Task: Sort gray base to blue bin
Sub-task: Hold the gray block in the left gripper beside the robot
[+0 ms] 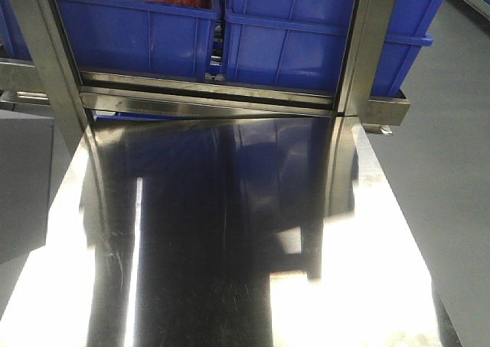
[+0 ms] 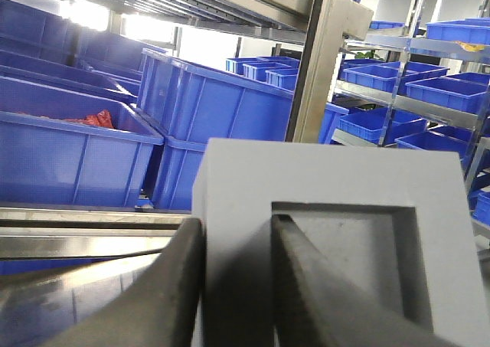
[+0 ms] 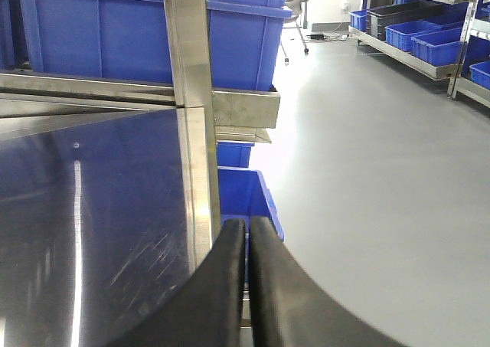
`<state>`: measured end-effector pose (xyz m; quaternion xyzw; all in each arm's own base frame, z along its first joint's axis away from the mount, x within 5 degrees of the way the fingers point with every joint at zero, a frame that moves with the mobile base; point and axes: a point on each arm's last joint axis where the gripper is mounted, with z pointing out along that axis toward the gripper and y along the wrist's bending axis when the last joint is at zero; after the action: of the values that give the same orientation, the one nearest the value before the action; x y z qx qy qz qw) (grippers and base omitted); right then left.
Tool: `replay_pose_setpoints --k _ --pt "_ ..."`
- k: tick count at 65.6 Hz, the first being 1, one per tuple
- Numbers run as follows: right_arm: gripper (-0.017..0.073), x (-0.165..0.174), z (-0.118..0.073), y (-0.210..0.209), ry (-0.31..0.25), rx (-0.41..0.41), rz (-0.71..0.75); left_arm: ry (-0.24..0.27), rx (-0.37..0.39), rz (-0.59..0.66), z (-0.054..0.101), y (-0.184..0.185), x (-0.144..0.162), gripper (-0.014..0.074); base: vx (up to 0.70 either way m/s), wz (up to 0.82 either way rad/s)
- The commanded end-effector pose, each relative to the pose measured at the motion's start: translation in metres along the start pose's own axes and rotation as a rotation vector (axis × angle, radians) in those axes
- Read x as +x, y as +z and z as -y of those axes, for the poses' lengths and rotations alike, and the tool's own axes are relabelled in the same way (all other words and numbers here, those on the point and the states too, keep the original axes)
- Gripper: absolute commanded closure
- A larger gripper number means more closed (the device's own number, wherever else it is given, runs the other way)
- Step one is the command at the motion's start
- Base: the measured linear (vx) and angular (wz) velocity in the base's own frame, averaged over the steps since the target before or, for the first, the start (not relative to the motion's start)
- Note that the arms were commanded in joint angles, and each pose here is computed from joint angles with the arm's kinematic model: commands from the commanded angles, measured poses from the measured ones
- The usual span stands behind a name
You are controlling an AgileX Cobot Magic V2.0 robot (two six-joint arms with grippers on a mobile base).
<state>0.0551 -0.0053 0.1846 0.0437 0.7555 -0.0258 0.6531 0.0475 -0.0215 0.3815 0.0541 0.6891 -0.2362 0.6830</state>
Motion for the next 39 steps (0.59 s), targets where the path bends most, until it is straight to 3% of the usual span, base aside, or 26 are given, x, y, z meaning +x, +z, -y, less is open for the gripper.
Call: replay_pose_setpoints --k 1,39 --pt "0.0564 -0.0052 0.0002 0.001 -0.018 0.004 0.056 -0.012 0.033 0.117 0.0044 -0.0015 -0.0168 0.06 0.0 0.0" --pt "0.0564 -0.0052 0.0002 0.001 -0.018 0.004 0.056 -0.012 0.033 0.117 0.0044 -0.0015 -0.0168 0.06 0.0 0.0"
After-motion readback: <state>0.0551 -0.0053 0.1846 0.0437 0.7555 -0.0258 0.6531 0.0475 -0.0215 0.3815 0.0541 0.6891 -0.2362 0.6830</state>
